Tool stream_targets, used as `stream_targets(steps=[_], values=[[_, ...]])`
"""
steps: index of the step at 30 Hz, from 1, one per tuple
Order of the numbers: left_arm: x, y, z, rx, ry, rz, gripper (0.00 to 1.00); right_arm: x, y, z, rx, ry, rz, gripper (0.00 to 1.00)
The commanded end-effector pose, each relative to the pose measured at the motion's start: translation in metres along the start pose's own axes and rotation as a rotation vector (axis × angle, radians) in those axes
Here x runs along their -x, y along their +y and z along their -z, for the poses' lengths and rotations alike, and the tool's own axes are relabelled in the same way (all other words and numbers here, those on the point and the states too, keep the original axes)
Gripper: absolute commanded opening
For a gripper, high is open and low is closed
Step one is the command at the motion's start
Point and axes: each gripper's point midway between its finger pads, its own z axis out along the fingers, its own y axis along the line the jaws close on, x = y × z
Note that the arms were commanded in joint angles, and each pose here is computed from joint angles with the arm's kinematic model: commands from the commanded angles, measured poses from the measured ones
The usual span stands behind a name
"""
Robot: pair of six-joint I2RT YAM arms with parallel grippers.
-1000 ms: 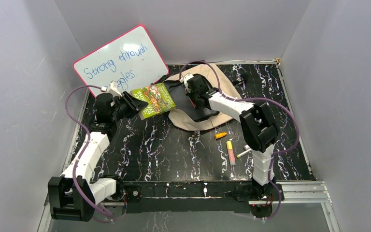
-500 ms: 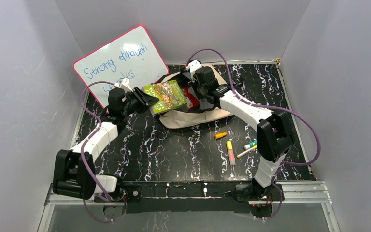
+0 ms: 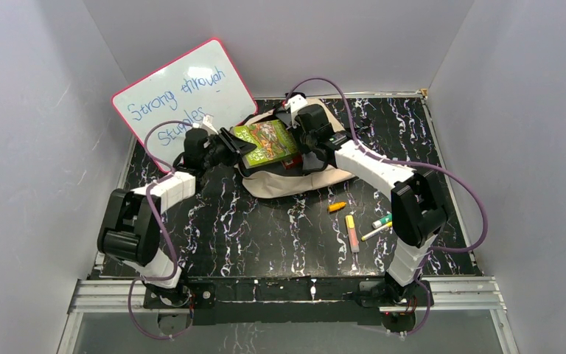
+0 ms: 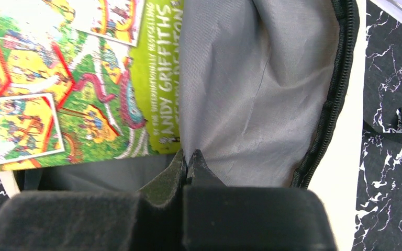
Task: Pack the student bag
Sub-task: Place the book in the student bag.
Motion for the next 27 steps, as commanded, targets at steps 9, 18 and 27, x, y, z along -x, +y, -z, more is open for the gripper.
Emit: stream_targets(steps=[9,18,27], values=[[-0.010,-0.062,-0.034,-0.229,0.042,-0.020,0.00,0.075,0.005,0.032,0.042,-0.276,-0.072,0.00],[-0.010,-0.067,-0.079,-0.319,0.073,-0.008,0.00,0.079,0.013,0.035,0.088,-0.296,-0.072,0.00],[-0.019,-0.052,-0.123,-0.325,0.102,0.011,0.00,0.073,0.013,0.034,0.088,-0.282,-0.076,0.00]])
